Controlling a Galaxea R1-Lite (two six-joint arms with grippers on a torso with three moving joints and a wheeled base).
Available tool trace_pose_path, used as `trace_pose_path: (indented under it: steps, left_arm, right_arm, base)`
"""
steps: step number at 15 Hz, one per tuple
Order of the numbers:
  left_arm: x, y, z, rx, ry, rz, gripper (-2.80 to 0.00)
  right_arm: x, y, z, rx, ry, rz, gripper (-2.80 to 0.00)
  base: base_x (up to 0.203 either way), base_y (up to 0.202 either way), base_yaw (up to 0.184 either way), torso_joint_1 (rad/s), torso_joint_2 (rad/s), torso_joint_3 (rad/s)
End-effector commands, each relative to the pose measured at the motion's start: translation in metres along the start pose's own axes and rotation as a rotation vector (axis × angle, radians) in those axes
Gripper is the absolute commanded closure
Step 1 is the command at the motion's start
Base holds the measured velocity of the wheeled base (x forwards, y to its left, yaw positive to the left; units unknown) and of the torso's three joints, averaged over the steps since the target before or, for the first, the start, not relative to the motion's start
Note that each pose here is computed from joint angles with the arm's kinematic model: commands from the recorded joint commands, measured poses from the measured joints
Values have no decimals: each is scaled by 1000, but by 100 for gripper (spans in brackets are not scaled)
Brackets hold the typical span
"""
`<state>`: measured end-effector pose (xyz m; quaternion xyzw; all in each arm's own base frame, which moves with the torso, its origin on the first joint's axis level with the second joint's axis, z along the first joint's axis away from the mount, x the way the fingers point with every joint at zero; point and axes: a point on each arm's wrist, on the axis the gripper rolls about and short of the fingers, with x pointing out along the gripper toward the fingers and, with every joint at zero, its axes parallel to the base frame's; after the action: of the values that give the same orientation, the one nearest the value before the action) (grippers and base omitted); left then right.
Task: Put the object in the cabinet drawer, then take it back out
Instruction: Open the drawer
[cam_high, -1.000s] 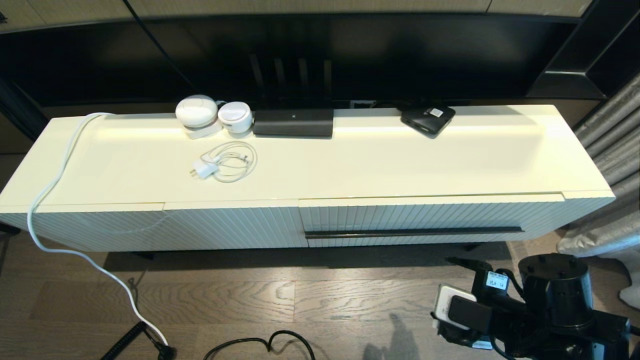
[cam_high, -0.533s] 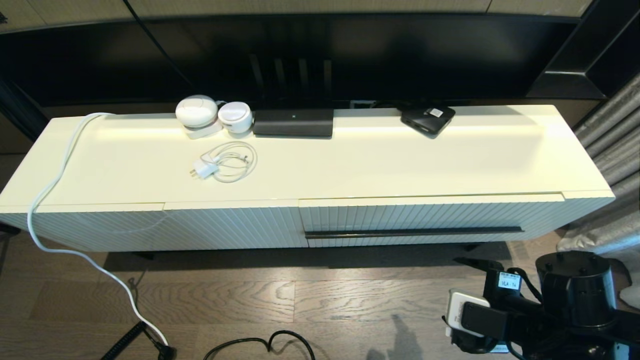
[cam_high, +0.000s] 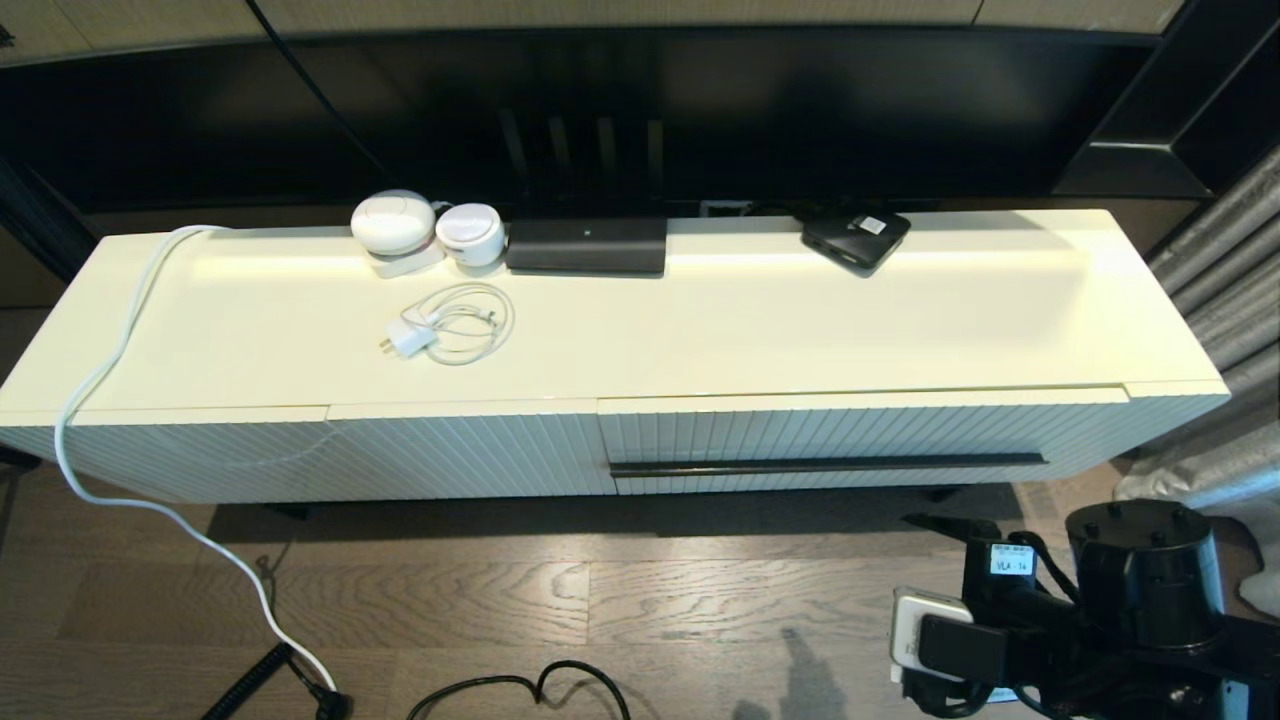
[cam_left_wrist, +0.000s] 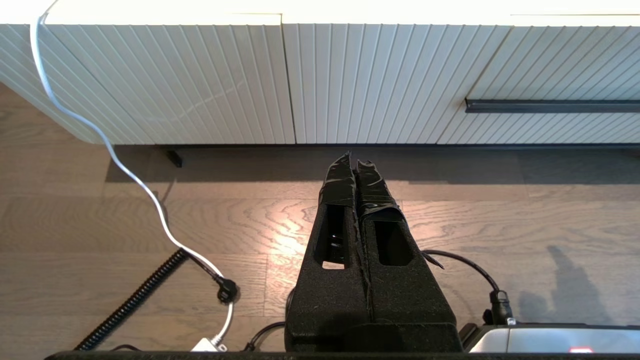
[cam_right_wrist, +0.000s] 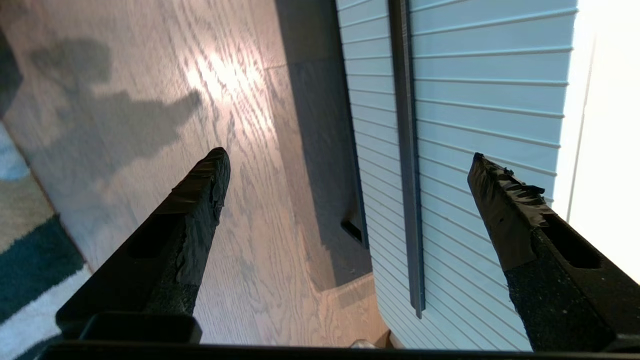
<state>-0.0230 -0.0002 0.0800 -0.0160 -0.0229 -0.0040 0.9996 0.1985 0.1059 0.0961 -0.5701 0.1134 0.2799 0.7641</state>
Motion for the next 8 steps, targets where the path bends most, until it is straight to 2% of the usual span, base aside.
trace_pose_path:
  steps: [1, 5, 8]
  left_arm:
    - [0, 0, 0, 0, 0, 0, 0]
    - [0, 0, 0, 0, 0, 1, 0]
    - [0, 0, 0, 0, 1, 0, 0]
  right_arm:
    - [11, 6, -2, -18, 23, 39, -280]
    - [35, 10, -1, -26, 43, 80, -280]
    - [37, 15, -1, -31, 36, 120, -280]
  base:
    - [0, 0, 0, 0, 0, 0]
    - [0, 0, 0, 0, 0, 0]
    - [0, 0, 0, 0, 0, 0]
